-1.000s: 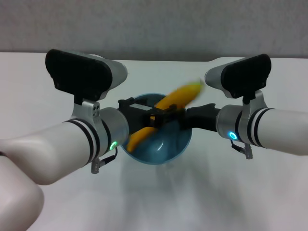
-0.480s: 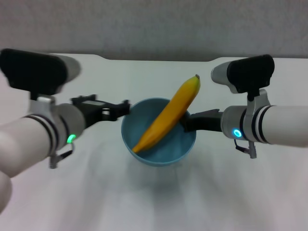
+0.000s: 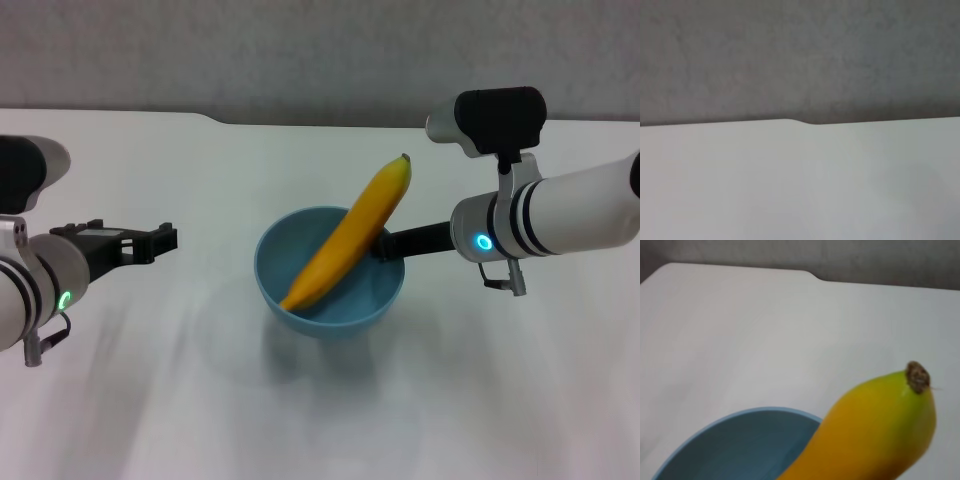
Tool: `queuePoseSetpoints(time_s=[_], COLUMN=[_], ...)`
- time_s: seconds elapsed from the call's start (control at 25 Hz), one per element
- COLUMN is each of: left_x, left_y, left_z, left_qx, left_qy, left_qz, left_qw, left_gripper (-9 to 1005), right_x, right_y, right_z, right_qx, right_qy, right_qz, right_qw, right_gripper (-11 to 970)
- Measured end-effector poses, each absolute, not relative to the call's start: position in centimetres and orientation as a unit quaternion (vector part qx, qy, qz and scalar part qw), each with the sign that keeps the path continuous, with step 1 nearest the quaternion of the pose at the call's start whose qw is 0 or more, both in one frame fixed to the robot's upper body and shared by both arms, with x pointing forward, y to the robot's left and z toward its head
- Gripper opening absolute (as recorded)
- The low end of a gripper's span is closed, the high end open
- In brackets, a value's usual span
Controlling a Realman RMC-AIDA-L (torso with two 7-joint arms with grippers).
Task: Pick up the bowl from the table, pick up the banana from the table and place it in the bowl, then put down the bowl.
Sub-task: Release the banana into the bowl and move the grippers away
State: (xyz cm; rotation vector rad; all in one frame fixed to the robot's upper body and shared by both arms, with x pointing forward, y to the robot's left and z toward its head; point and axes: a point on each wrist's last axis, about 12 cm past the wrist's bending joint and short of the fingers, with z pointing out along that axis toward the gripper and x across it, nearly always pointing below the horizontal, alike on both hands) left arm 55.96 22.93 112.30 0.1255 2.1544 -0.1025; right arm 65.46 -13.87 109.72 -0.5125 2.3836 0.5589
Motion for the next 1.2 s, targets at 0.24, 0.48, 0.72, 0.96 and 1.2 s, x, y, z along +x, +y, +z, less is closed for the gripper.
queuePoseSetpoints(time_s=[0.24,0.48,0.72,0.96,1.2], left_x=[55.9,55.8,55.8,55.8,55.8], left_y=[23.4,23.6,23.6,23.6,23.5], left_z=[111.7,111.6,111.5,111.5,111.5], left_qx=[0.045,0.041,0.041,0.042,0.044], left_qy=[0.884,0.883,0.883,0.882,0.882], left_qz=[-0.038,-0.038,-0.038,-0.039,-0.039], left_qw=[0.464,0.465,0.467,0.467,0.467], left_gripper=[886,885,884,885,887], right_x=[65.2,64.1,63.9,63.9,63.8], right_y=[-14.4,-16.0,-16.4,-16.6,-16.7], right_z=[108.9,106.9,106.6,106.5,106.4], right_qx=[-0.186,-0.169,-0.162,-0.161,-0.159], right_qy=[0.911,0.921,0.924,0.924,0.924], right_qz=[0.206,0.199,0.198,0.195,0.194], right_qw=[0.306,0.288,0.285,0.288,0.289], right_gripper=[35,35,35,35,45])
